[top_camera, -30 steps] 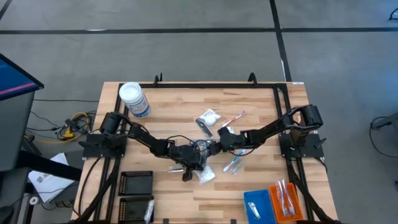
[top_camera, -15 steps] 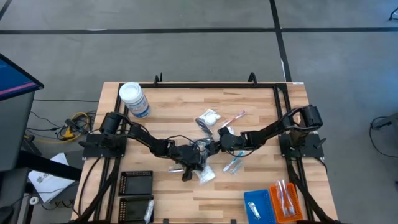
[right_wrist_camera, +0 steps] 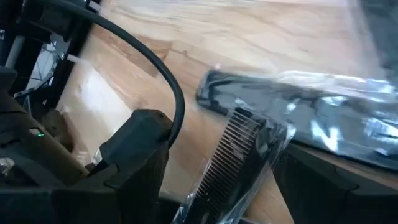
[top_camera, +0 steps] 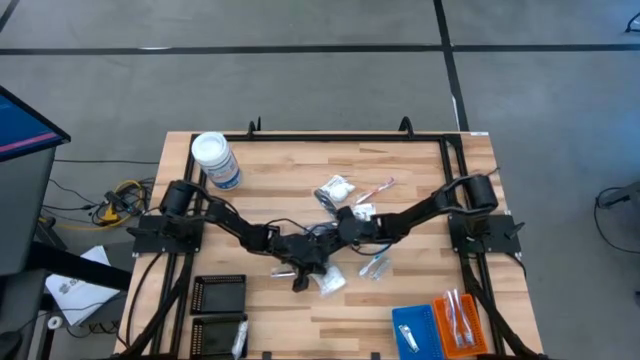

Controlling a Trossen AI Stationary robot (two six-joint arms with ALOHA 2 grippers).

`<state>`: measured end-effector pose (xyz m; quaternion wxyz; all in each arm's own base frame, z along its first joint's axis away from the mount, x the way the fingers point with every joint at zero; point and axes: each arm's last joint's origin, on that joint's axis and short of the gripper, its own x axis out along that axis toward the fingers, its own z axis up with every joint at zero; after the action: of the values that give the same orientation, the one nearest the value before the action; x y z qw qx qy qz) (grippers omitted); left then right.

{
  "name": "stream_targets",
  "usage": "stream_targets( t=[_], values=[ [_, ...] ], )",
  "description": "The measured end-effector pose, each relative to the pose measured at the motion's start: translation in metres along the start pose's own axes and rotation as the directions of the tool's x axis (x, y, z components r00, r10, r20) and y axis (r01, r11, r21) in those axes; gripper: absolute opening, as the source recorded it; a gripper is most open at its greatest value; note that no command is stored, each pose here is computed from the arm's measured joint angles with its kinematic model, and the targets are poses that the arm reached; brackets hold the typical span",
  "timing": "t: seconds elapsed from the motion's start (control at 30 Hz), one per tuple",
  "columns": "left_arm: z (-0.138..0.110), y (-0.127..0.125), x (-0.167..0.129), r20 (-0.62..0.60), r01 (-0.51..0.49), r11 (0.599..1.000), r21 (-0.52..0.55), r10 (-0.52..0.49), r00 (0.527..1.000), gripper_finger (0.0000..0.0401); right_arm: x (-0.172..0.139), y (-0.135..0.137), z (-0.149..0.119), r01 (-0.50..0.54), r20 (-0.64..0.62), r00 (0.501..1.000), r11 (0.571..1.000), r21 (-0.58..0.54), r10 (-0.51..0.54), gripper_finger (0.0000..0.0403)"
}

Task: Pick & Place Travel size toiletries
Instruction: Put the black comb into the top black bin

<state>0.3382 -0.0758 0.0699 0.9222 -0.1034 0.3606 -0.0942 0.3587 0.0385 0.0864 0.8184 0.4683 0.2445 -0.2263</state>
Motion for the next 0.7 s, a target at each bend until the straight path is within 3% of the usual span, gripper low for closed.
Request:
stream_targets(
  t=[0.2, 0.33, 0.47, 0.6, 0.7],
  values=[
    [-0.0007, 0.0, -0.0006, -0.001, 0.004, 1.0, 0.006, -0.004, 1.0, 0.0, -0.003, 0.0068, 0.0026, -0.024, -0.025, 0.999, 1.0, -0.017, 0.024, 0.0277],
    [-0.0011, -0.0002, -0.0005, -0.011, 0.023, 0.999, 0.026, -0.023, 1.0, 0.0, -0.0054, 0.0091, 0.005, -0.034, -0.029, 0.999, 0.999, -0.029, 0.034, 0.0252],
    [-0.0015, -0.0001, 0.0001, -0.016, 0.028, 0.999, 0.044, -0.027, 1.0, 0.0, -0.0044, 0.0102, 0.0046, -0.047, -0.048, 0.998, 0.998, -0.043, 0.045, 0.0175],
    [-0.0014, -0.0002, 0.0004, -0.014, 0.026, 0.998, 0.053, -0.025, 1.0, 0.0, -0.0042, 0.0101, 0.0038, -0.054, -0.059, 0.997, 0.992, -0.11, 0.048, 0.0044],
    [-0.0018, -0.0016, 0.0006, -0.014, 0.025, 0.998, 0.054, -0.024, 1.0, 0.0, -0.004, 0.0095, 0.0035, -0.054, -0.066, 0.997, 0.989, -0.141, 0.045, 0.0016]
  ],
)
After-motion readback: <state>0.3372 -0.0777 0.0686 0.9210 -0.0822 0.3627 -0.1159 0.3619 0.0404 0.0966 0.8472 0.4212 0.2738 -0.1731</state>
